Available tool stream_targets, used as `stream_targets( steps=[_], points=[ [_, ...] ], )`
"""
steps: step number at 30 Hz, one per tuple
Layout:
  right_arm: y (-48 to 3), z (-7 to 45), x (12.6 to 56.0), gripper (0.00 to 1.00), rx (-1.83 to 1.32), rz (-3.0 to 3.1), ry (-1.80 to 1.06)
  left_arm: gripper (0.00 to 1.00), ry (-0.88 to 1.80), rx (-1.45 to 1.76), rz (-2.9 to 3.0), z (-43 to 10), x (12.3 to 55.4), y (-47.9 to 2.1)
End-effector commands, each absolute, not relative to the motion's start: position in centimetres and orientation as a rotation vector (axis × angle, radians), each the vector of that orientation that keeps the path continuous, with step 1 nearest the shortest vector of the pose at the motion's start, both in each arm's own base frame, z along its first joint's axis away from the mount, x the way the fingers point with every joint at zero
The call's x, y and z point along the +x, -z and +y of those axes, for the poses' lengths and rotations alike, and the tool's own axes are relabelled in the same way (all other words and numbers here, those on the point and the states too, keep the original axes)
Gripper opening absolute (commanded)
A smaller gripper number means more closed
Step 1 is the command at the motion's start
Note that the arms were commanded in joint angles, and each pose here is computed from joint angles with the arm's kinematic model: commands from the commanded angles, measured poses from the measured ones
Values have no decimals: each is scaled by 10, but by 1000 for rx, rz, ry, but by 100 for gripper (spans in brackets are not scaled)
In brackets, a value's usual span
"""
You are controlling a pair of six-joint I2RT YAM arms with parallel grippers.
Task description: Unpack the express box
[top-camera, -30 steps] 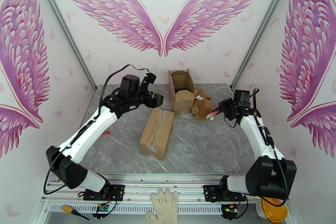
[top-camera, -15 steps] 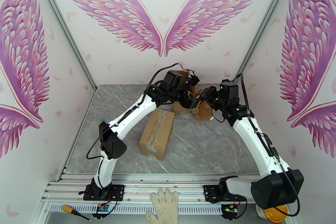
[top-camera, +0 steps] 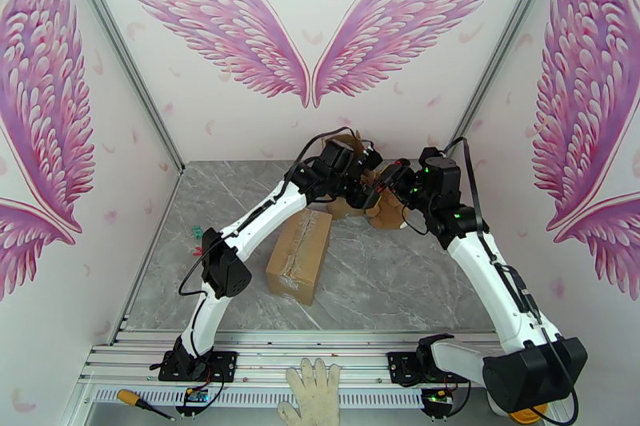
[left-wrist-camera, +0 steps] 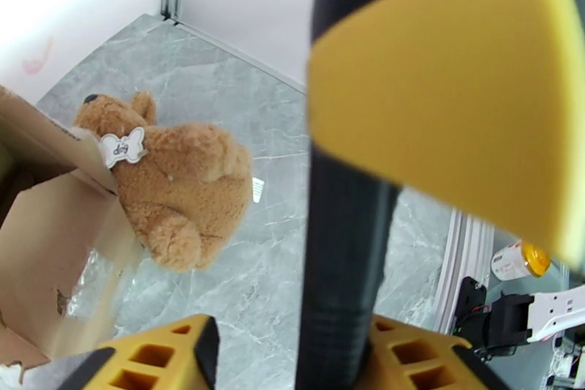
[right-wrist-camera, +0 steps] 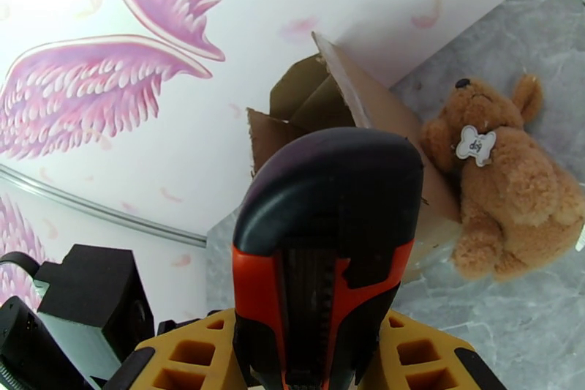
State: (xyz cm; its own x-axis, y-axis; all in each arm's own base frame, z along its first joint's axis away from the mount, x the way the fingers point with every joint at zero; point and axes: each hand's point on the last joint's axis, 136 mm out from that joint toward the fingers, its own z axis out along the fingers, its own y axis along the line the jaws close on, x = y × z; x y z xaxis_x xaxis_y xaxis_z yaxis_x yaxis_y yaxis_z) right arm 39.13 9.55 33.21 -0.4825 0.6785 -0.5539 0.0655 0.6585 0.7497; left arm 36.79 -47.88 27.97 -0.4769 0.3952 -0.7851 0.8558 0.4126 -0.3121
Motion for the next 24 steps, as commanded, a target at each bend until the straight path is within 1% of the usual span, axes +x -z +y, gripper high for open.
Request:
stream_targets(
  steps=[1,6,9,10,11,12,16,19,24],
  points=[
    [-346,109,388,31,474,1921,-876,41,1043,1072,1999,-487,365,-294],
    [-343,110,387,31,447,1924,-863,21,1096,1091,1981,-490,362,-297],
    [-344,111,387,31,420,1919,-860,6,1118,1094,1967,-489,362,-301],
    [-344,111,387,32,408,1921,-854,2,1127,1100,1960,-488,362,-303],
    [-344,112,387,35,387,1920,-848,0,1145,1109,1952,-487,360,-305],
    [-345,112,386,39,364,1917,-842,0,1164,1121,1940,-487,358,-308],
    [-347,112,380,67,182,1893,-860,0,1213,1196,1871,-480,344,-326],
    [-352,108,373,75,35,1786,-917,0,1265,1253,1804,-473,331,-342],
    [-357,113,362,71,-165,1697,-1016,0,1362,1313,1720,-471,315,-358]
  ],
)
